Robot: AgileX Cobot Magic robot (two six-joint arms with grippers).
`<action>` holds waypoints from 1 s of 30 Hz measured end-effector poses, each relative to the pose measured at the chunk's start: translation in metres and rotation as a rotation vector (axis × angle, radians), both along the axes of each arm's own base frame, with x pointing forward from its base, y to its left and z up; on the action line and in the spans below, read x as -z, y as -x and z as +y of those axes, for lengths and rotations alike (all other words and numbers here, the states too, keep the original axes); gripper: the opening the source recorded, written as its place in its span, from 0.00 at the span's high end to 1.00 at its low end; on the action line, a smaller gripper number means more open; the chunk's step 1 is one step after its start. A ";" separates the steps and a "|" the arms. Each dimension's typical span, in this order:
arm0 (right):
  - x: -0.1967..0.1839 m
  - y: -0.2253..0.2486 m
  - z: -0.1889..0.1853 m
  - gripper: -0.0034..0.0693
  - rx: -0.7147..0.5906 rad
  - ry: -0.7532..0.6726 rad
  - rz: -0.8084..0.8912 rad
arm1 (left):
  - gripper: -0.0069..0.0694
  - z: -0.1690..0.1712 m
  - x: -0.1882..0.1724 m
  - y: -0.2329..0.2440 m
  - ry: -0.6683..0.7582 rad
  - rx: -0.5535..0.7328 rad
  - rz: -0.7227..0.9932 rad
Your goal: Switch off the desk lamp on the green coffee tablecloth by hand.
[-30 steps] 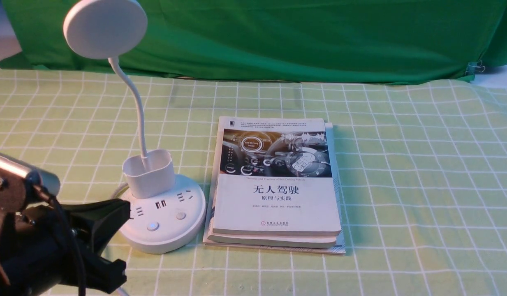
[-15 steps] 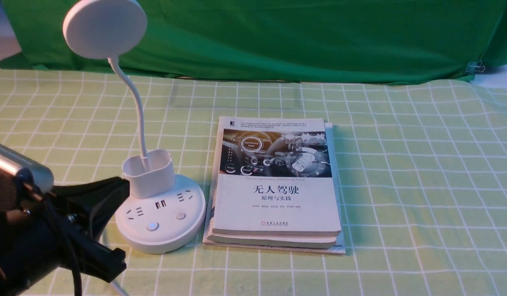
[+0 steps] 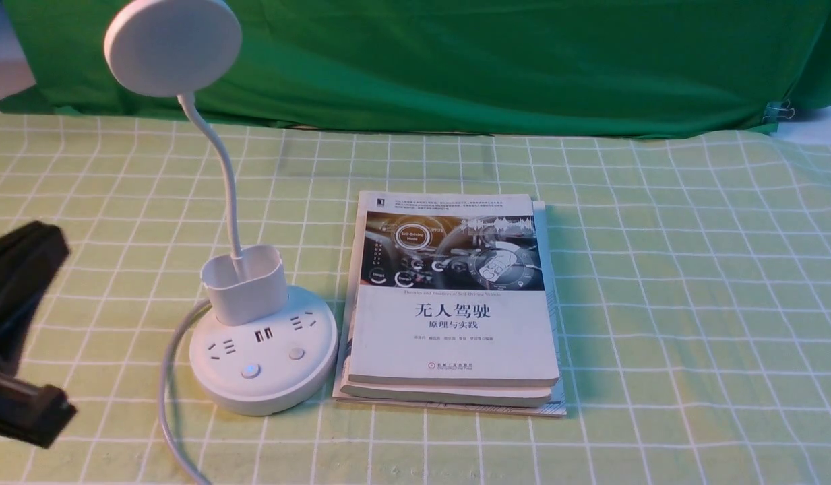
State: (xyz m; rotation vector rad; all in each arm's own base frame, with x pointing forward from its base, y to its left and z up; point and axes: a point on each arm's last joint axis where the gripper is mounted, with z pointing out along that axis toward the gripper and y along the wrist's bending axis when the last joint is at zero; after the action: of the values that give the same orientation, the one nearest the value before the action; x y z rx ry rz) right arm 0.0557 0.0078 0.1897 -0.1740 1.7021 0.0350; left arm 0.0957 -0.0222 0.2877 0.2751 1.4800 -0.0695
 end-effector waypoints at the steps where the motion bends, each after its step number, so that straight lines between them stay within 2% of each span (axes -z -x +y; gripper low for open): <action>1: 0.000 0.000 0.000 0.91 0.000 0.000 0.000 | 0.90 0.006 0.004 0.006 0.011 -0.052 -0.021; 5: 0.000 0.000 0.000 0.91 0.000 0.000 0.000 | 0.90 0.022 0.026 0.022 0.034 -0.212 -0.055; 12: 0.000 0.000 0.000 0.91 0.000 0.000 0.000 | 0.90 0.032 0.069 0.037 0.107 -0.378 -0.054; 17: 0.000 0.000 0.000 0.91 0.000 0.000 -0.001 | 0.90 0.031 0.081 0.040 0.128 -0.378 0.044; 20: 0.000 0.000 0.000 0.91 0.000 0.000 0.000 | 0.90 0.028 0.097 0.040 0.144 -0.358 0.218; 30: 0.000 0.000 0.000 0.91 0.000 0.000 0.000 | 0.90 0.028 0.099 0.040 0.150 -0.358 0.234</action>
State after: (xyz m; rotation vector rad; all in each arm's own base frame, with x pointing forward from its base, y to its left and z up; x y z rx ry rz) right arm 0.0557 0.0078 0.1897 -0.1741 1.7023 0.0350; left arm 0.0553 0.0055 0.1889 -0.1263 1.7261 0.0780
